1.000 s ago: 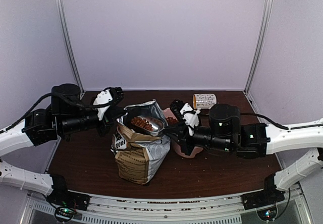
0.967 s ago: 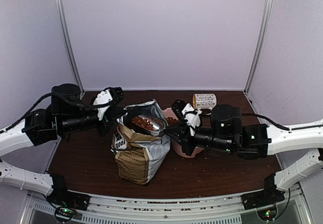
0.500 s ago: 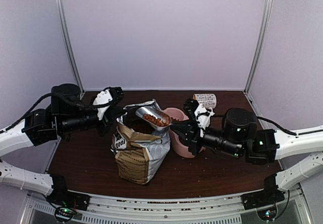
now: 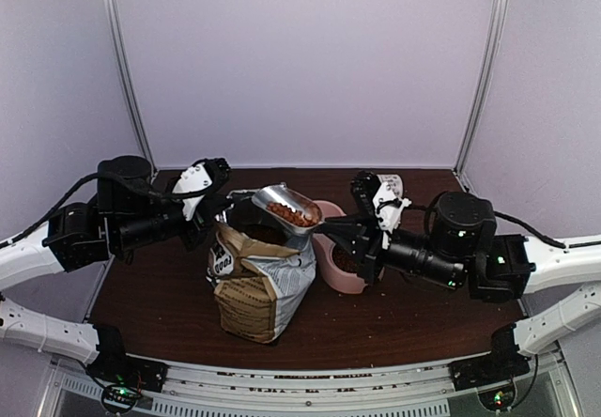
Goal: Serve the pet food
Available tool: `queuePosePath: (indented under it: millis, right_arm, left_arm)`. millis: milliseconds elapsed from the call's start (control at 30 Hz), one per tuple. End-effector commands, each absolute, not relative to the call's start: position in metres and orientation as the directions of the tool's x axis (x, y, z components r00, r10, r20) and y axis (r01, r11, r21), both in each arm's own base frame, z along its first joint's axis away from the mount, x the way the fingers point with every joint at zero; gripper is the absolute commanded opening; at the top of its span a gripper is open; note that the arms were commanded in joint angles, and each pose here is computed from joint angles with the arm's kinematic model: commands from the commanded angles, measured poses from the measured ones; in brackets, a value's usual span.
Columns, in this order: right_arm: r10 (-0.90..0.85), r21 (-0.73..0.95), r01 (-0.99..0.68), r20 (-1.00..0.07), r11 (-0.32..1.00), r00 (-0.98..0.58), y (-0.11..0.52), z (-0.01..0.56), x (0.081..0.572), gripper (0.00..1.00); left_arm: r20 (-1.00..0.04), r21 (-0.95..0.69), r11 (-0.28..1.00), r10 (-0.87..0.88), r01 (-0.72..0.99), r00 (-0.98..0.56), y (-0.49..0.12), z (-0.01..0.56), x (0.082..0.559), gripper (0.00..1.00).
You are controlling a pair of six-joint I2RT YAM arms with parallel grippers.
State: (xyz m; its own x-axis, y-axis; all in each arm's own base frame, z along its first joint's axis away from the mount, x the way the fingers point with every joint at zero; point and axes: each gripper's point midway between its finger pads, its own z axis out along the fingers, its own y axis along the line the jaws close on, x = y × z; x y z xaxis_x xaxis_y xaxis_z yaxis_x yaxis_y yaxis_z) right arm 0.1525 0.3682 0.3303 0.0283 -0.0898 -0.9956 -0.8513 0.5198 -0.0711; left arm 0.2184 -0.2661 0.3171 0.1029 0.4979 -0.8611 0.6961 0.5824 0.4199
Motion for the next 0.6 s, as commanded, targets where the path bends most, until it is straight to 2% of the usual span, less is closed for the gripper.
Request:
queuePosePath:
  millis: [0,233,567]
  right_arm:
    - [-0.005,-0.027,-0.816,-1.000,0.577,0.029,0.352,0.376,0.157,0.00]
    - [-0.063,-0.028,-0.727,-0.998,0.686,-0.021,0.337,0.386,0.181,0.00]
    - [-0.128,0.020,-0.606,-0.972,0.795,-0.199,0.310,0.345,0.240,0.00]
  left_arm:
    - [-0.911,0.394,0.686,0.378,0.612,0.164,-0.263,0.368,0.229,0.00]
    - [-0.910,0.402,0.691,0.374,0.601,0.178,-0.258,0.372,0.227,0.00]
    - [-0.910,0.404,0.680,0.367,0.612,0.193,-0.258,0.375,0.223,0.00]
